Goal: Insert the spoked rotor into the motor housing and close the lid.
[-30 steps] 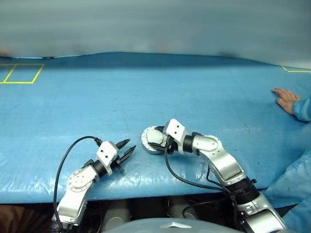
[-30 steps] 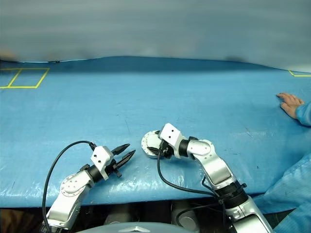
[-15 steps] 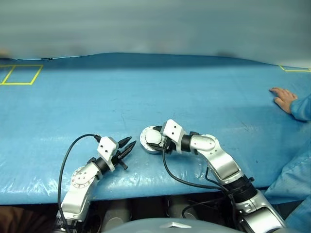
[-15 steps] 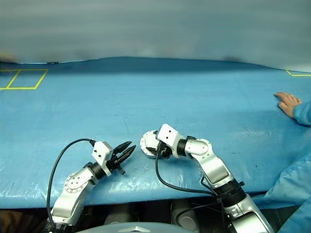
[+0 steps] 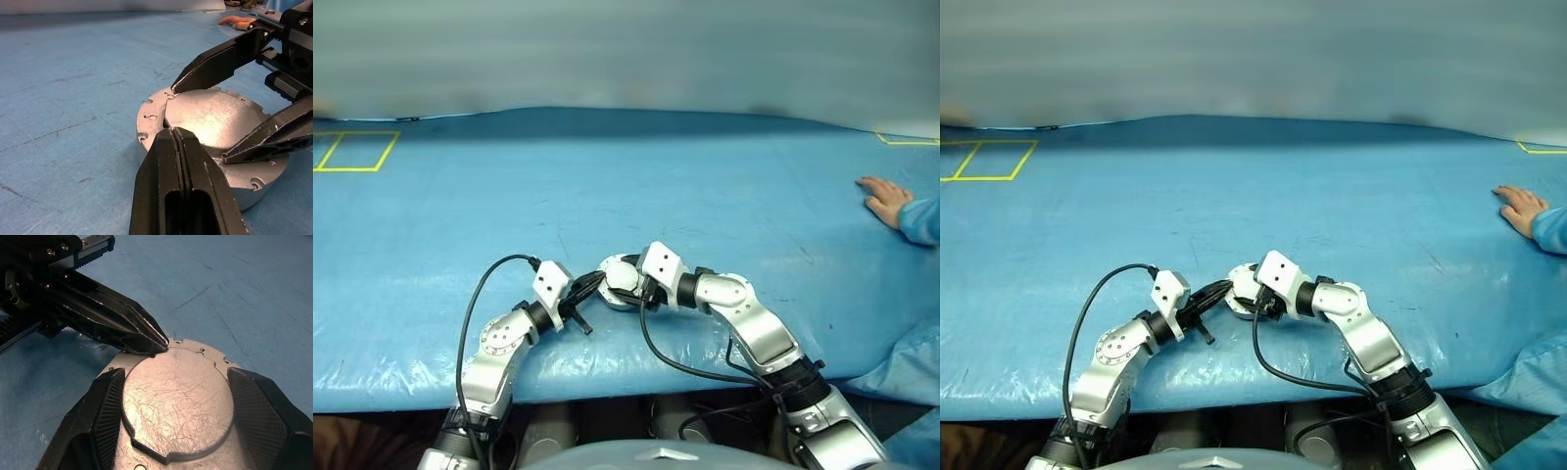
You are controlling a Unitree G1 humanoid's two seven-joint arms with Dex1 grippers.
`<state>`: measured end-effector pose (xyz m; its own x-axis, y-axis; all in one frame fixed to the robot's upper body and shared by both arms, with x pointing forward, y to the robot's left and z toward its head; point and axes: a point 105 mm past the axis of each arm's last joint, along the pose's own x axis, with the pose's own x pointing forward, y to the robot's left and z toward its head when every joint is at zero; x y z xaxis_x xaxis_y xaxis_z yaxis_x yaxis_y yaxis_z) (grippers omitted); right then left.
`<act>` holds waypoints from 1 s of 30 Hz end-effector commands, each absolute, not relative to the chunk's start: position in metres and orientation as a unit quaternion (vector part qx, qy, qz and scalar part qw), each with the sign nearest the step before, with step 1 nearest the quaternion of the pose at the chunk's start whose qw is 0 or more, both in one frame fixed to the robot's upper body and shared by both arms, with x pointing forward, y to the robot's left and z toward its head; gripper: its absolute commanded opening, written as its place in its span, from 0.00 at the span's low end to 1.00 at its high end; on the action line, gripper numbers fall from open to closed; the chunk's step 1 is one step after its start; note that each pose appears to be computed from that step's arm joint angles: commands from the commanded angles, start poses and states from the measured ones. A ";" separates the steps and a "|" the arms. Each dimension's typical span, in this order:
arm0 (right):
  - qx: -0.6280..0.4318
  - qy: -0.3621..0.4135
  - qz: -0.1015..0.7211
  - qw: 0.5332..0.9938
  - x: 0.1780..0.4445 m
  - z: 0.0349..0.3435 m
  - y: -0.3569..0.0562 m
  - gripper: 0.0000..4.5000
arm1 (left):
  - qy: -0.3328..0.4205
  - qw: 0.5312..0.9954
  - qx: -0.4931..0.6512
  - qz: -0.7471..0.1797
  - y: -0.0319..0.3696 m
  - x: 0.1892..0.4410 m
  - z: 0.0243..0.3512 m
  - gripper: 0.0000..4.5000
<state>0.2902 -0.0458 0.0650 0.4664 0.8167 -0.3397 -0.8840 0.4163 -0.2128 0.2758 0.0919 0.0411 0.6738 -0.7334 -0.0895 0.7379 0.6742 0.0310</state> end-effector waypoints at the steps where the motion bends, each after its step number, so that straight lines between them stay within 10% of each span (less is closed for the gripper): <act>1: -0.185 0.116 0.495 0.841 0.289 0.052 -0.050 0.67 | 0.064 0.910 0.049 -0.406 0.091 0.274 0.027 0.00; 9: -0.162 0.116 0.495 0.845 0.288 0.055 -0.051 0.67 | 0.078 0.903 0.054 -0.419 0.085 0.272 0.022 0.00; 14: -0.134 0.099 0.504 0.848 0.285 0.067 -0.052 0.99 | 0.075 0.903 0.049 -0.420 0.083 0.271 0.023 0.00; 30: 0.176 0.084 0.427 0.883 0.296 0.113 -0.117 0.99 | 0.067 0.890 0.036 -0.449 0.070 0.268 0.026 0.00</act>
